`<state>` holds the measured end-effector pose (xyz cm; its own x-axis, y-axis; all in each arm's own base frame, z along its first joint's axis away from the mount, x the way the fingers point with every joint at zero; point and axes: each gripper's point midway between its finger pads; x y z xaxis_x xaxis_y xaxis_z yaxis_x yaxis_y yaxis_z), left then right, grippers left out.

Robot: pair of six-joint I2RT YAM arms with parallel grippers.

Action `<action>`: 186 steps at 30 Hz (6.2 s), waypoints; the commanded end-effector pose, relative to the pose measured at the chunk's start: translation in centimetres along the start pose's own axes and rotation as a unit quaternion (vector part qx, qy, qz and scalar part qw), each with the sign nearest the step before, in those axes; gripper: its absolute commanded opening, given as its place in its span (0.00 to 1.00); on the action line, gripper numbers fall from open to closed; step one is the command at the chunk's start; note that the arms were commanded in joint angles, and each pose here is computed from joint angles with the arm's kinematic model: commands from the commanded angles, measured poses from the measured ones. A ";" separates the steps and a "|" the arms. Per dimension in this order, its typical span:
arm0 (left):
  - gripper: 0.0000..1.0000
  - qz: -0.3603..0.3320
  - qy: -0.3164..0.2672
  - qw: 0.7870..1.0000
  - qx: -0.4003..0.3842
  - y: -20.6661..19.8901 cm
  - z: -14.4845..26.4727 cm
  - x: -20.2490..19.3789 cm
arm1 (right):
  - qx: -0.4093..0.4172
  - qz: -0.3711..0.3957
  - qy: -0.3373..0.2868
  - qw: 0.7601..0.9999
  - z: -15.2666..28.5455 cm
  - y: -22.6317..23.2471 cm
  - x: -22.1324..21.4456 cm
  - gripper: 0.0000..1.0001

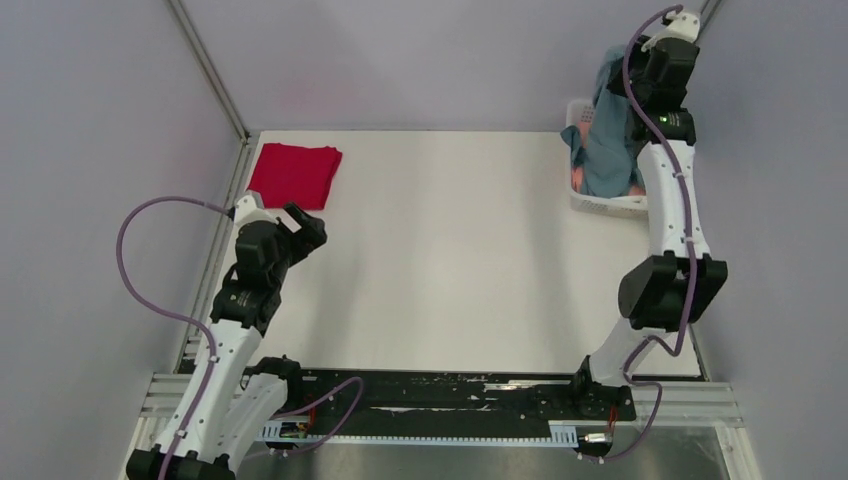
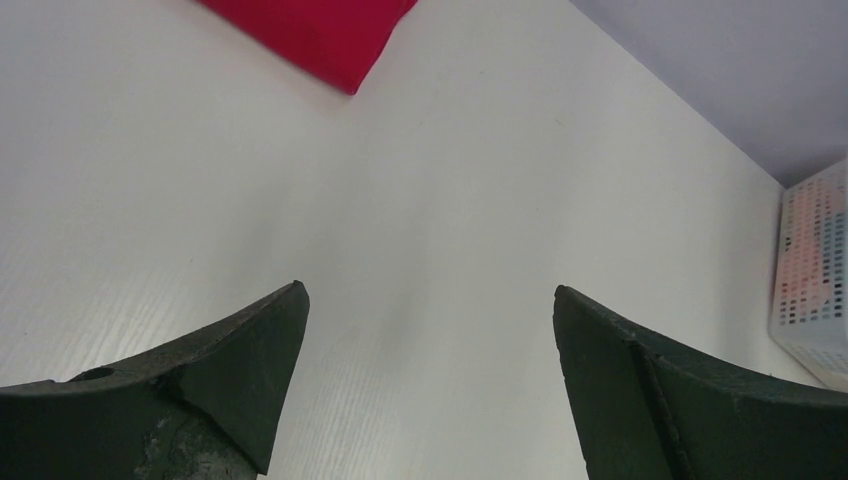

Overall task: Fold and stack the t-shirts
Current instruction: Grab crumpled tshirt from bin with the right arm, then move the tshirt to the center of the board, then flatten out the tshirt

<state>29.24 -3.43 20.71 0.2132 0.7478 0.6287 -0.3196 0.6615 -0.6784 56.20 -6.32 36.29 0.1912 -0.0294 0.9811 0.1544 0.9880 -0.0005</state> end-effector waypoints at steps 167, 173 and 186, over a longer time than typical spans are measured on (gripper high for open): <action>0.00 -0.150 0.176 0.963 -0.136 -11.9 -22.3 -4.7 | -0.068 0.107 0.034 0.991 11.5 11.4 -13.0 0.00; 0.00 -0.149 0.191 0.963 -0.115 -11.3 -26.5 -6.0 | -0.096 0.117 0.066 0.986 6.7 9.9 -15.6 0.00; 0.10 -0.178 0.062 0.982 -0.016 -12.3 -35.9 -1.9 | -0.094 0.193 0.083 0.973 -3.7 11.8 -19.3 0.04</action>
<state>62.35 -14.33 12.25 0.5684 0.4595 0.6825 -0.0177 0.8362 -0.5482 54.72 5.88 14.64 0.4872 0.2850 0.8255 0.1574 0.9011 -0.4040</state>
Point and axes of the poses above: each gripper's point midway between its finger pads, its own z axis back along the fingers, its own y axis along the line the jaws close on, x = y × z, and after that the axes turned 15 degrees about z, right-handed
